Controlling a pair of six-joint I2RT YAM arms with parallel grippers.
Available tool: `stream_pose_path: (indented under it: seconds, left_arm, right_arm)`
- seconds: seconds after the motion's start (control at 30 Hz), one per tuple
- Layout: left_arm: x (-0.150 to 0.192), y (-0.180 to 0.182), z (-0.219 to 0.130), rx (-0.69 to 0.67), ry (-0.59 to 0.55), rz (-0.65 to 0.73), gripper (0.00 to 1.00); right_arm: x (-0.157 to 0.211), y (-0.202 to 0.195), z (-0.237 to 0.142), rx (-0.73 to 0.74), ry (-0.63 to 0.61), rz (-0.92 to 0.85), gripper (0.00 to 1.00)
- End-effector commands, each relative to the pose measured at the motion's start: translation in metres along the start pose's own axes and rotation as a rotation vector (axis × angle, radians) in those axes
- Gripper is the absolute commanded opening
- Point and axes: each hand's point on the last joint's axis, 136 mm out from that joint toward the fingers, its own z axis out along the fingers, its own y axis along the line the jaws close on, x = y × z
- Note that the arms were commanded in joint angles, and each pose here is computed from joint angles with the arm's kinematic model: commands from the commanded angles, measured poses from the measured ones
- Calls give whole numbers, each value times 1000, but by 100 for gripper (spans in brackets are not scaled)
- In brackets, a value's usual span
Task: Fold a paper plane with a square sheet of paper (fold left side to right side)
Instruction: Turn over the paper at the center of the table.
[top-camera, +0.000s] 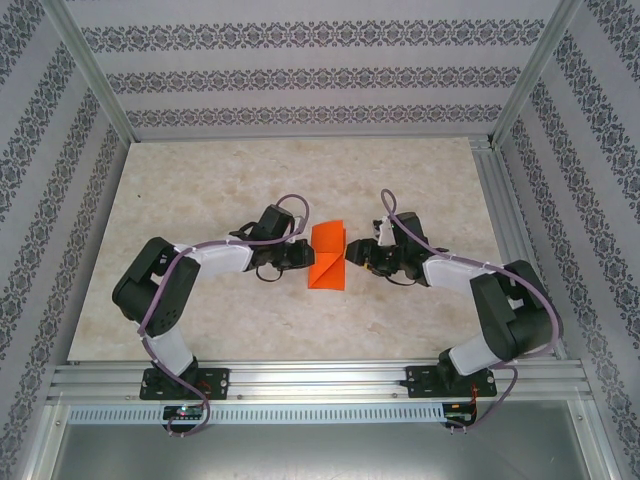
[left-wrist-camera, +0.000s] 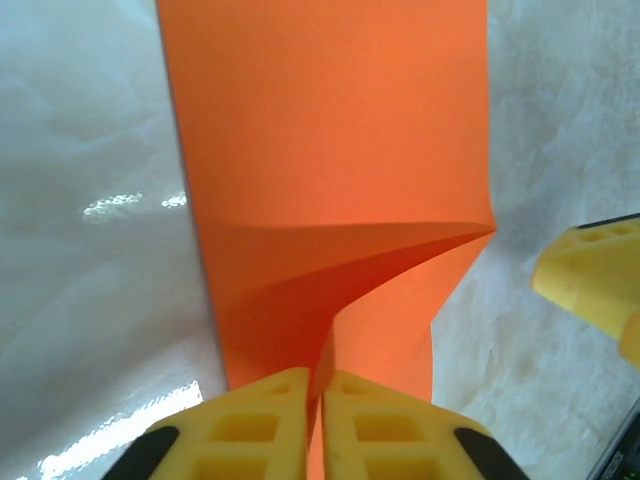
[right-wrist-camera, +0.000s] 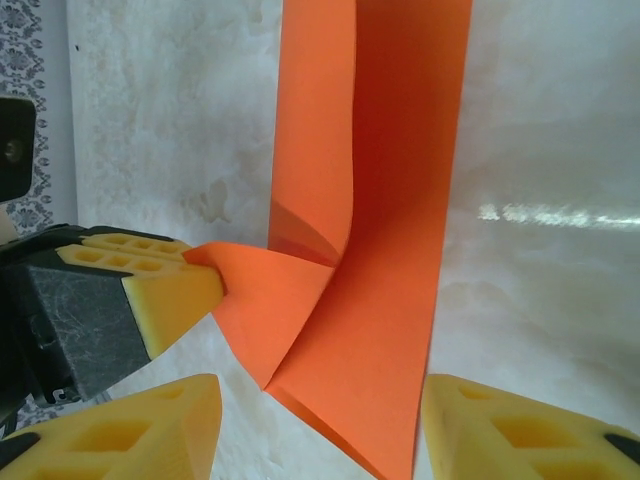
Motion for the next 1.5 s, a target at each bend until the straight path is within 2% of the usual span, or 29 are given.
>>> stream_pose_path:
  seconds: [0.0,0.33,0.5,0.6,0.73,0.77,0.93,1.03,1.17,1.23,1.47]
  left_arm:
    - [-15,-9,-6,41,-46,33,10]
    - [-14,-8,-8,40,-49,30,10]
    - [-15,-5,-7,34,-47,24,14]
    - [-16,-3,-10,22,-56,20,18]
    - [-19,1,-21,13,-74,24,32]
    - [-18,-1,-26,15,-81,28,35]
    - [-16,-5,-58,16,-141,35,50]
    - [-12,-15,-85,42,-191,32,62]
    - [-8,-39,-120,142,-257,14,90]
    - [-7,-55,-136,218,-288,10,100]
    - [-12,-124,-182,547,-326,43,100]
  right_arm:
    - [-8,17,11,-70,-9,-15,56]
    - [-11,31,50,-104,38,0,55]
    - [-13,27,60,-82,48,24,44]
    - [-12,24,60,-73,52,28,32]
    - [-13,28,55,-77,44,14,10]
    - [-15,30,52,-80,37,9,8]
    - [-28,49,31,-119,-11,-37,1]
    - [-38,69,13,-175,-48,-83,0]
    - [-50,104,-18,-290,-98,-154,0]
    - [-54,121,-35,-345,-123,-181,0]
    - [-59,192,-92,-516,-200,-291,1]
